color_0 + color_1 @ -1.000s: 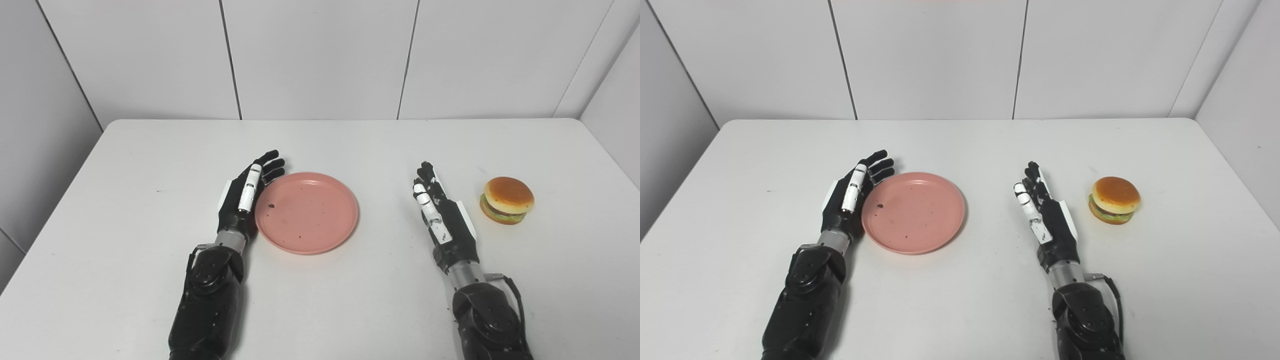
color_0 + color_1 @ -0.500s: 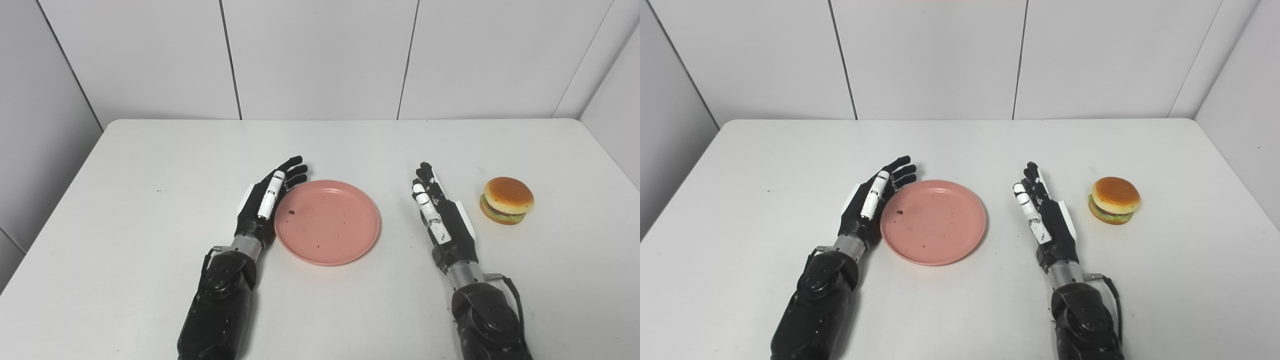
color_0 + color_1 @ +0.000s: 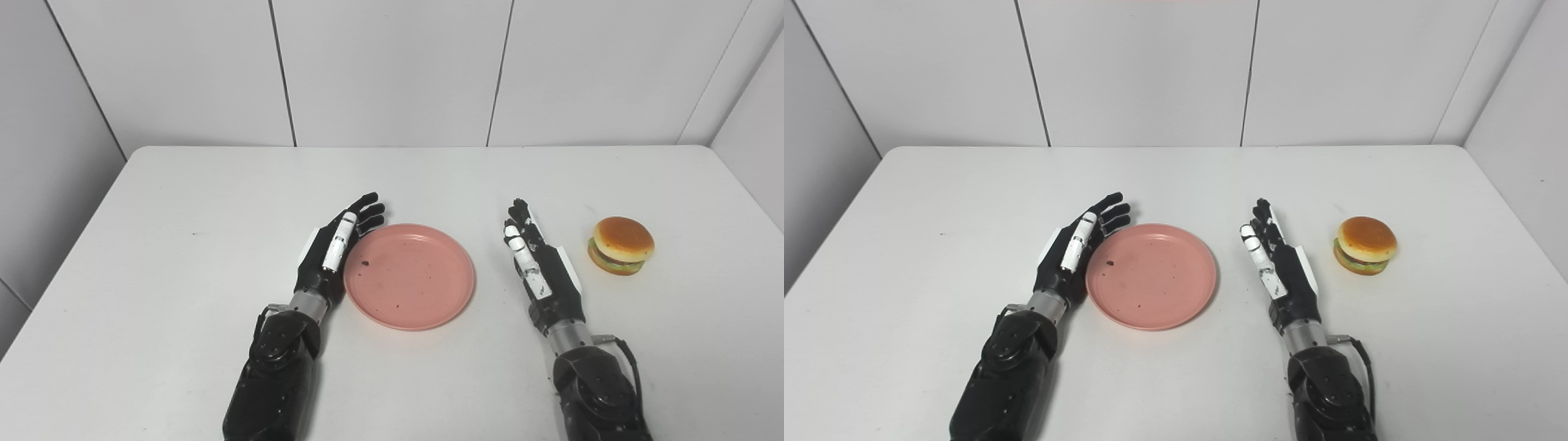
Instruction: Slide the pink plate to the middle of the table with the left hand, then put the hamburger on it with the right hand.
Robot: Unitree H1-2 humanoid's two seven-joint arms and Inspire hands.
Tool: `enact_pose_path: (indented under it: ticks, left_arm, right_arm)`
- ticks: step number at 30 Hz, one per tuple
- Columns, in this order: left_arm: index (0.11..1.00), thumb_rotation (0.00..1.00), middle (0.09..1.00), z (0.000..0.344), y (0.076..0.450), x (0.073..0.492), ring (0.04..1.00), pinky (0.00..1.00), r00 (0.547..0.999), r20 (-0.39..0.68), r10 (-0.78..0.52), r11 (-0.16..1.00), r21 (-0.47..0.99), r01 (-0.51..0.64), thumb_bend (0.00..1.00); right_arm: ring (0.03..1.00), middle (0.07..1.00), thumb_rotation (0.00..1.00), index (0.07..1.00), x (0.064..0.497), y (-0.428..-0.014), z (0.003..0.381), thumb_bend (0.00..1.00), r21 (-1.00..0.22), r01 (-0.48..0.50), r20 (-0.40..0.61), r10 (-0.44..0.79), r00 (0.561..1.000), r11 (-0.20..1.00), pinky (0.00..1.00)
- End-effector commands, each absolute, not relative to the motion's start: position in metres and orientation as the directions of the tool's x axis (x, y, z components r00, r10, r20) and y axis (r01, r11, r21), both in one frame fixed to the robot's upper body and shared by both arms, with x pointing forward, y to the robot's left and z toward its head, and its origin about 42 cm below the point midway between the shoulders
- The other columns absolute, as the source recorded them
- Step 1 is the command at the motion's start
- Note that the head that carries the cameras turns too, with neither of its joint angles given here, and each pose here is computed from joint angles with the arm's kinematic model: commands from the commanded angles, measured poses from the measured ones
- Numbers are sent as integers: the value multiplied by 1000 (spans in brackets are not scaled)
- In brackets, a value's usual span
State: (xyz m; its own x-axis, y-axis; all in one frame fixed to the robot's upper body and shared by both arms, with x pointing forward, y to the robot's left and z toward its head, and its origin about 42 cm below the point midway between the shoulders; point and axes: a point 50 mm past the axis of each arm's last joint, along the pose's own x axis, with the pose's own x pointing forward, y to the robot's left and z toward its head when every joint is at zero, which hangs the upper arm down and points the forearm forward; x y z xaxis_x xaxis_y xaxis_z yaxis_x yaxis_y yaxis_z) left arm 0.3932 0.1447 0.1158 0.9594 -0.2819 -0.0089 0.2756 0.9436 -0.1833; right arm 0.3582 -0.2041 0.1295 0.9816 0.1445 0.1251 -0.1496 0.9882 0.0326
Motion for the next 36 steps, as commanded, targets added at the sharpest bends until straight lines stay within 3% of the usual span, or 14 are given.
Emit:
enact_pose_path:
  ticks: [1, 5, 14, 23, 36]
  left_arm:
    - [816, 954, 846, 102, 141, 386, 865, 858, 949, -82, -305, 938, -196, 285, 261]
    - [823, 961, 853, 103, 139, 382, 873, 869, 950, -80, -303, 938, -201, 283, 267]
    - [831, 967, 865, 106, 143, 380, 883, 865, 950, -71, -304, 934, -217, 282, 270]
    - [824, 987, 861, 107, 151, 381, 882, 871, 952, -87, -293, 938, -222, 268, 263]
    - [816, 983, 852, 106, 158, 384, 875, 863, 953, -88, -289, 943, -200, 267, 252]
  right_arm:
    - [1000, 1000, 772, 1000, 360, -204, 144, 600, 3, -148, 177, 145, 973, 989, 1000]
    - [997, 1000, 766, 997, 355, -210, 160, 594, -81, -133, 239, 149, 959, 988, 1000]
    - [880, 911, 738, 908, 352, -226, 202, 633, -316, -35, 371, 158, 915, 948, 819]
    - [852, 877, 647, 871, 357, -259, 256, 688, -512, 14, 396, 222, 891, 859, 789]
    - [851, 871, 547, 859, 362, -308, 299, 734, -703, 101, 325, 192, 926, 704, 770]
